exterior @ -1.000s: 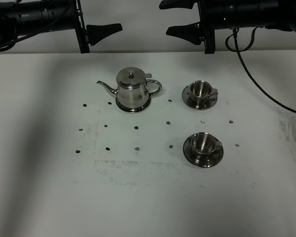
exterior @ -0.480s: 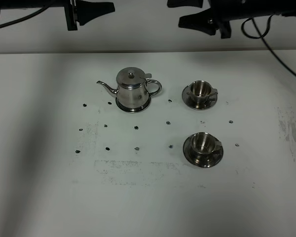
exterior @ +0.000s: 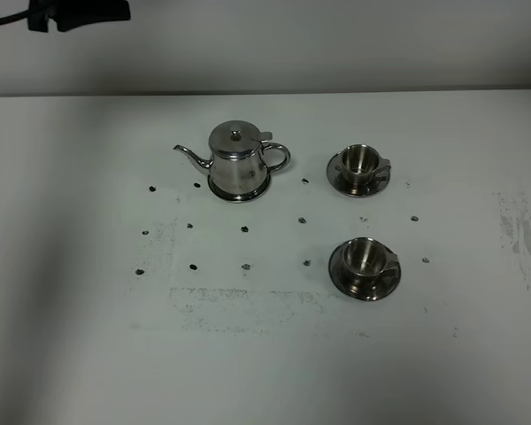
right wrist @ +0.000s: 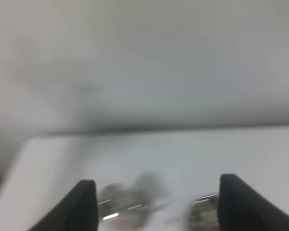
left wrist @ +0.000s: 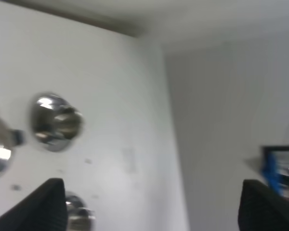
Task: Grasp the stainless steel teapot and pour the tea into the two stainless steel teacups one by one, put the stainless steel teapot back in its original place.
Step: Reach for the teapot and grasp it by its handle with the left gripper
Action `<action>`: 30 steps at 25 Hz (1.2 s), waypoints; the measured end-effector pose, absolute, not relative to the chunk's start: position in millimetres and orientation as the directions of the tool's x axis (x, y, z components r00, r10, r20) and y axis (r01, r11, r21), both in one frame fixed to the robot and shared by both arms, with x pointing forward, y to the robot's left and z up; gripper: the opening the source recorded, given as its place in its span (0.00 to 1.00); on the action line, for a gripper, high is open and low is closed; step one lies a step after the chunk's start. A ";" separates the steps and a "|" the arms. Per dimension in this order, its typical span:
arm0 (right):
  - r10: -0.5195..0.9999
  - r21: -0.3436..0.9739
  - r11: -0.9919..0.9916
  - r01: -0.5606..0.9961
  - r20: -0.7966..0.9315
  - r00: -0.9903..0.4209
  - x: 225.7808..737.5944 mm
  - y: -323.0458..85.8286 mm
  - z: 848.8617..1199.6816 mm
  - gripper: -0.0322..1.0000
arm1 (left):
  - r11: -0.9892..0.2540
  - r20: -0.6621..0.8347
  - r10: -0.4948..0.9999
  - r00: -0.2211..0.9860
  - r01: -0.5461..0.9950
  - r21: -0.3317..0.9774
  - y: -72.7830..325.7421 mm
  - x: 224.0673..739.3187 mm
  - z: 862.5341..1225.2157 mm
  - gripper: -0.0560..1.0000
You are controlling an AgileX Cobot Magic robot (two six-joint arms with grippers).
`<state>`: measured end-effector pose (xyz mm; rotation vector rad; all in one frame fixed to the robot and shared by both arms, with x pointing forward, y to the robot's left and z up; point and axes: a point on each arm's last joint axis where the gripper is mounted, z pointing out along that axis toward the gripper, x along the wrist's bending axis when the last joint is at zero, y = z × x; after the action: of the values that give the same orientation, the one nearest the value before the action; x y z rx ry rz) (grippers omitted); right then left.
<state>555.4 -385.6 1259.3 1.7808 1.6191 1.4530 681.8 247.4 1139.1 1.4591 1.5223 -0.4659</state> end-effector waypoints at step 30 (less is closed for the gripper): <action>1.000 0.903 0.021 0.429 -0.027 0.007 212.3 -291.2 1092.7 0.56 | 0.026 -0.363 0.878 0.311 0.728 0.686 270.3 565.9 1248.1 0.68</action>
<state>212.3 -291.2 1092.7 1.5140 1.5287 0.9376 565.9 270.3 1248.1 1.7346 1.4539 0.2247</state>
